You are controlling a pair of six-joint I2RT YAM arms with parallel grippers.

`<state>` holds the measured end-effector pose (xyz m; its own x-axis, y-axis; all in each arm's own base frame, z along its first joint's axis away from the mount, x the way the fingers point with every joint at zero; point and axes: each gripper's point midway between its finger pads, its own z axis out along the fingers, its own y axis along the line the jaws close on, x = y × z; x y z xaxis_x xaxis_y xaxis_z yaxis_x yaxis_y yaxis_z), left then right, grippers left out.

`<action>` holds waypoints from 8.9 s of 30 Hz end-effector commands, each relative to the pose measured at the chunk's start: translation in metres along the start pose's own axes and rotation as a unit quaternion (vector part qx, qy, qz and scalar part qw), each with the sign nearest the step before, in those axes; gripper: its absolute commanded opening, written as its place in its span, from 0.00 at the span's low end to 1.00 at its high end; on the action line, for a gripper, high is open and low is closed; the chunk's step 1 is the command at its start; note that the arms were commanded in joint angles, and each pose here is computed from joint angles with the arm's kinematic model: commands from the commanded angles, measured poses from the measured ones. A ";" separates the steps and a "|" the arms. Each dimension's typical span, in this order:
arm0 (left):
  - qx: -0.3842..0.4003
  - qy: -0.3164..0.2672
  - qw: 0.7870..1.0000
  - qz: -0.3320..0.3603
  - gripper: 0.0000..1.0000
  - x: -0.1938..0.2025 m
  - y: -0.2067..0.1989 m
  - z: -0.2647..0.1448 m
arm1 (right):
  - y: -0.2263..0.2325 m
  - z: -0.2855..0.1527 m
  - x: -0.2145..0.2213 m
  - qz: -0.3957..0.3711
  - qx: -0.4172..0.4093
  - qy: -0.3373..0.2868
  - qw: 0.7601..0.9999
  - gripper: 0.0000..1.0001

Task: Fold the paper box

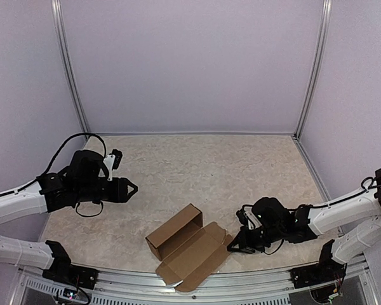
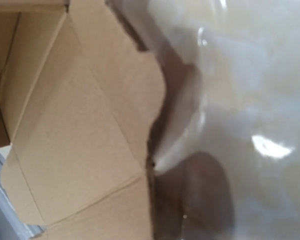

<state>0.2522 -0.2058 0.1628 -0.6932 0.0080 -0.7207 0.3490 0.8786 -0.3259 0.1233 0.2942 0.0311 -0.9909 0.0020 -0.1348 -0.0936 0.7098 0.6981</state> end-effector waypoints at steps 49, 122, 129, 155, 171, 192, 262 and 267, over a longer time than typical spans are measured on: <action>-0.020 -0.029 0.999 0.034 0.50 -0.045 -0.016 -0.021 | 0.106 -0.134 -0.059 -0.349 0.073 -0.095 0.929 0.00; 0.009 -0.048 0.998 0.038 0.51 -0.032 -0.023 -0.034 | 0.177 -0.076 -0.147 -0.696 0.326 0.123 0.628 0.08; 0.012 -0.045 0.998 0.036 0.51 -0.028 -0.023 -0.032 | 0.190 -0.072 -0.150 -0.702 0.329 0.102 0.623 0.16; -0.011 -0.030 0.999 0.040 0.57 -0.018 -0.016 -0.018 | 0.156 -0.171 -0.157 -0.591 0.272 -0.167 0.741 0.56; -0.040 -0.025 0.998 0.032 0.65 0.012 0.000 -0.017 | 0.057 -0.165 -0.125 -0.491 0.275 -0.165 0.810 0.78; -0.039 0.055 0.993 0.095 0.66 0.070 -0.019 0.011 | 0.034 -0.092 -0.098 -0.438 0.204 -0.080 0.872 0.77; 0.008 -0.016 0.991 0.130 0.70 0.090 -0.028 0.028 | 0.046 -0.056 -0.116 -0.606 0.087 -0.297 0.733 0.28; 0.010 -0.025 0.992 0.125 0.70 0.088 -0.027 0.025 | 0.046 -0.053 -0.116 -0.605 0.083 -0.294 0.736 0.16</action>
<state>0.1983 -0.2439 0.0909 -0.5625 0.2184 -0.7974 0.5269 0.8379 -0.1422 0.2253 0.2896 0.1177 0.0302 -0.4382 -0.8984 -0.8137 0.5112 -0.2767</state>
